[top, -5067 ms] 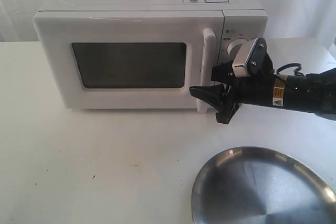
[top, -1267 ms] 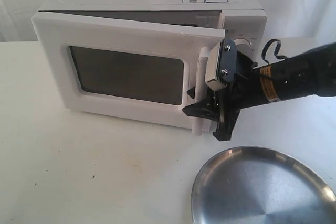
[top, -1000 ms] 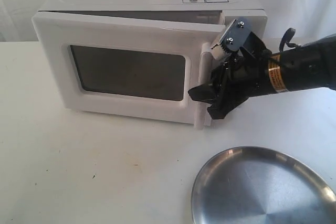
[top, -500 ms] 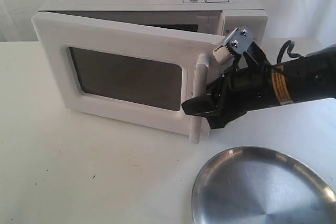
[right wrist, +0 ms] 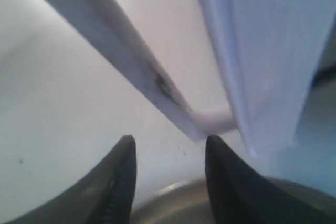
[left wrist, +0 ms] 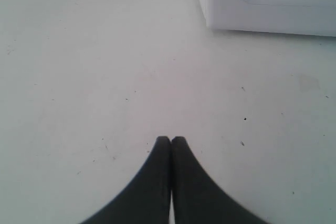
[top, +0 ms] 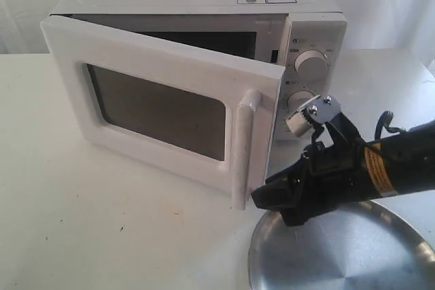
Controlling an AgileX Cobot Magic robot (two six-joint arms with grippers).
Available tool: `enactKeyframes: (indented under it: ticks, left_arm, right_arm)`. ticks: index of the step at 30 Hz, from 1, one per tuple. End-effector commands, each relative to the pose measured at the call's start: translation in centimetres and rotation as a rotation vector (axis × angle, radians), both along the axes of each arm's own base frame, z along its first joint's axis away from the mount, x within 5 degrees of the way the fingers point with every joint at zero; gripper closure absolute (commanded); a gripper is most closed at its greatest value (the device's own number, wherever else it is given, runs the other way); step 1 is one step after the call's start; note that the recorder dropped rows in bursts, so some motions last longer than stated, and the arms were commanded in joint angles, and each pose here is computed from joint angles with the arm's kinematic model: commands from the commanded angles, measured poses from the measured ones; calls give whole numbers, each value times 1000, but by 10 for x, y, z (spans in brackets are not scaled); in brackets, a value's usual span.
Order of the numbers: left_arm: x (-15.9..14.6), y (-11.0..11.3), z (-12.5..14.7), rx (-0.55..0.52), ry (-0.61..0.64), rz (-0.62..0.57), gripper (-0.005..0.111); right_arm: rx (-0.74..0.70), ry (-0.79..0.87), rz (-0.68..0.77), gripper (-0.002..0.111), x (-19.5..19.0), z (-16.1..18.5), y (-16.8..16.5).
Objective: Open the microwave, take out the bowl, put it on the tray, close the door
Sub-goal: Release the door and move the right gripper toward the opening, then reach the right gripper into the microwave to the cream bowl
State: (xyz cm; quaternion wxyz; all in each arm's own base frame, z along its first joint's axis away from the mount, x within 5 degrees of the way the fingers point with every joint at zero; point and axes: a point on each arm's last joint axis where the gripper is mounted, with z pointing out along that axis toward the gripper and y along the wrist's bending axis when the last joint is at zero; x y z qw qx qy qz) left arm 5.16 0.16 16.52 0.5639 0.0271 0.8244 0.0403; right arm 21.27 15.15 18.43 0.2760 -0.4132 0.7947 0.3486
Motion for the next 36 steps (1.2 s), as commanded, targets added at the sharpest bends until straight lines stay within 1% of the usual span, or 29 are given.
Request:
enactKeyframes:
  ticks: [1,3,5,6,7,8,9,10,12,13,15,16,19,20,21,23,27,28,30,32,35,36]
  left_arm:
    - [0,0,1,-9,-7,-3,107]
    - [0,0,1,-9,-7,-3,107]
    - [0,0,1,-9,-7,-3,107]
    - [0,0,1,-9,-7,-3,107]
    - [0,0,1,-9,-7,-3,107]
    - [0,0,1,-9,-7,-3,107]
    - [0,0,1,-9,-7,-3,107]
    - [0,0,1,-9,-7,-3,107]
    - [0,0,1,-9,-7,-3,107]
    - [0,0,1,-9,-7,-3,107]
    - [0,0,1,-9,-7,-3,107]
    - [0,0,1,-9,-7,-3,107]
    - [0,0,1,-9,-7,-3,107]
    - [0,0,1,-9,-7,-3,107]
    - [0,0,1,-9,-7,-3,107]
    - [0,0,1,-9,-7,-3,107]
    - [0,0,1,-9,-7,-3,107]
    - [0,0,1,-9,-7,-3,107]
    - [0,0,1,-9,-7,-3,107]
    - [0,0,1,-9,-7,-3,107]
    - [0,0,1,-9,-7,-3,107]
    - [0,0,1,-9,-7,-3,107]
  right_arm:
    - [-38,-20,-24,69,-18,1,-10]
    - [-2,-48,4,72,-24,12,-10]
    - [-9,-146,-16,81,-26,25,-14]
    - [-40,-236,-65,88,-24,34,-20]
    - [-111,-355,-168,97,-17,42,-30]
    - [-149,-428,-308,104,-9,51,-39]
    - [-128,-450,-457,108,-1,63,-46]
    - [-97,-459,-503,108,4,72,-46]
    - [8,-446,-396,108,3,81,-32]
    - [87,-429,-290,108,-1,85,-22]
    - [186,-397,-146,108,-6,88,-9]
    - [255,-372,-47,108,-10,90,-2]
    - [349,-337,157,108,-20,90,8]
    - [362,-339,210,108,-23,90,10]
    - [360,-351,232,108,-24,88,10]
    - [332,-390,208,108,-20,87,9]
    - [214,-436,-35,108,3,81,2]
    - [198,-447,-94,108,9,80,-1]
    - [206,-468,-160,106,17,79,-2]
    - [251,-513,-168,100,23,78,2]
    - [314,-577,-163,84,29,72,15]
    - [342,-593,-168,76,30,69,22]
